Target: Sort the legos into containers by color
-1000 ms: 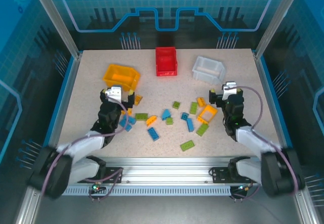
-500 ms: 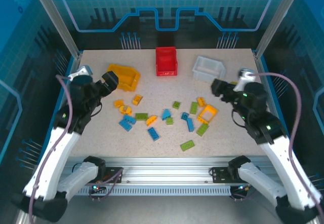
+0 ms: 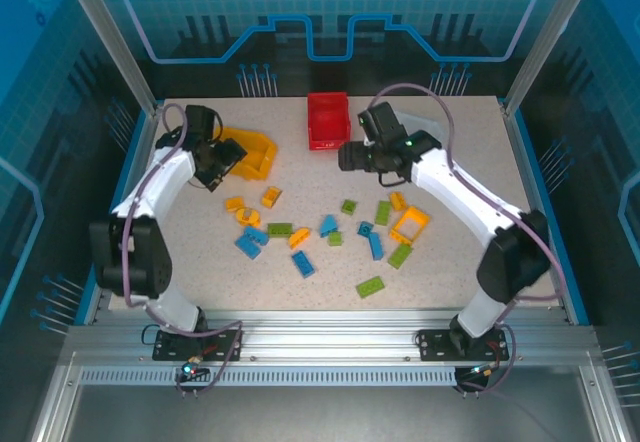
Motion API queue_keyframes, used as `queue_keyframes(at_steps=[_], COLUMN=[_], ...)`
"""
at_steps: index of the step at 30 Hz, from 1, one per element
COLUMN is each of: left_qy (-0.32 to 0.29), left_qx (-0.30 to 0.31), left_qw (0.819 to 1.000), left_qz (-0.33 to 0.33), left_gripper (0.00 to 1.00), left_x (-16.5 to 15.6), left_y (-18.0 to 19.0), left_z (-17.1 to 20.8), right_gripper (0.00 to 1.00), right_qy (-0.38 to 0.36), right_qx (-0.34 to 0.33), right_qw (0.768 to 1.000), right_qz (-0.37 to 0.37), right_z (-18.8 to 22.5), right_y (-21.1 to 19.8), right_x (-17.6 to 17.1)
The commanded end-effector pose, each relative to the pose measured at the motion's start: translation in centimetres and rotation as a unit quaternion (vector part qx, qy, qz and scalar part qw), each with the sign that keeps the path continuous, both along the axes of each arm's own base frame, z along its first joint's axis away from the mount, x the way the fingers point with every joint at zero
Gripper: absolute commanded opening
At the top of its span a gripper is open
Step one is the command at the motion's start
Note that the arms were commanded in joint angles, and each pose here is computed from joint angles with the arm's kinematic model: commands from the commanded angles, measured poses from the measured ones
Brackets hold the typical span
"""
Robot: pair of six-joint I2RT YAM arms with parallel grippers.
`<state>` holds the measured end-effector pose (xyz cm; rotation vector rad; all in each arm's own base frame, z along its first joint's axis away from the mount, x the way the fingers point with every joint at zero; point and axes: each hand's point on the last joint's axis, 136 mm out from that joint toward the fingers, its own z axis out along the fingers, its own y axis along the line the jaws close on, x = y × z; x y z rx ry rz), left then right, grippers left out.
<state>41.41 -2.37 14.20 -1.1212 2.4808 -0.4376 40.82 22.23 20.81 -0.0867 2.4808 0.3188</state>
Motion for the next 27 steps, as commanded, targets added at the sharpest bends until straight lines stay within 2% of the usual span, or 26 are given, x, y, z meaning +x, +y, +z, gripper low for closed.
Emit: queue_keyframes(at_steps=[1, 6, 15, 27], left_qy=[-0.002, 0.031, 0.051, 0.035], left_qx=[-0.024, -0.002, 0.038, 0.074], left_qw=[1.000, 0.999, 0.998, 0.996], left_qz=[0.006, 0.013, 0.015, -0.026], left_gripper=[0.79, 0.76, 0.71, 0.44], left_x=[2.5, 4.0, 4.3, 5.8], left_y=[0.1, 1.0, 2.4, 3.0], left_z=[-0.2, -3.1, -5.2, -5.6], right_gripper=[0.77, 0.76, 0.74, 0.65], right_qy=[0.000, 0.018, 0.026, 0.015], right_qx=[0.005, 0.004, 0.005, 0.007], right_qw=[1.000, 1.000, 0.999, 0.999], right_qz=[0.004, -0.005, -0.019, -0.032], right_z=[-0.6, -3.0, -7.0, -11.6], right_y=[0.3, 0.9, 1.1, 0.2], right_x=[3.4, 8.1, 14.8, 20.5])
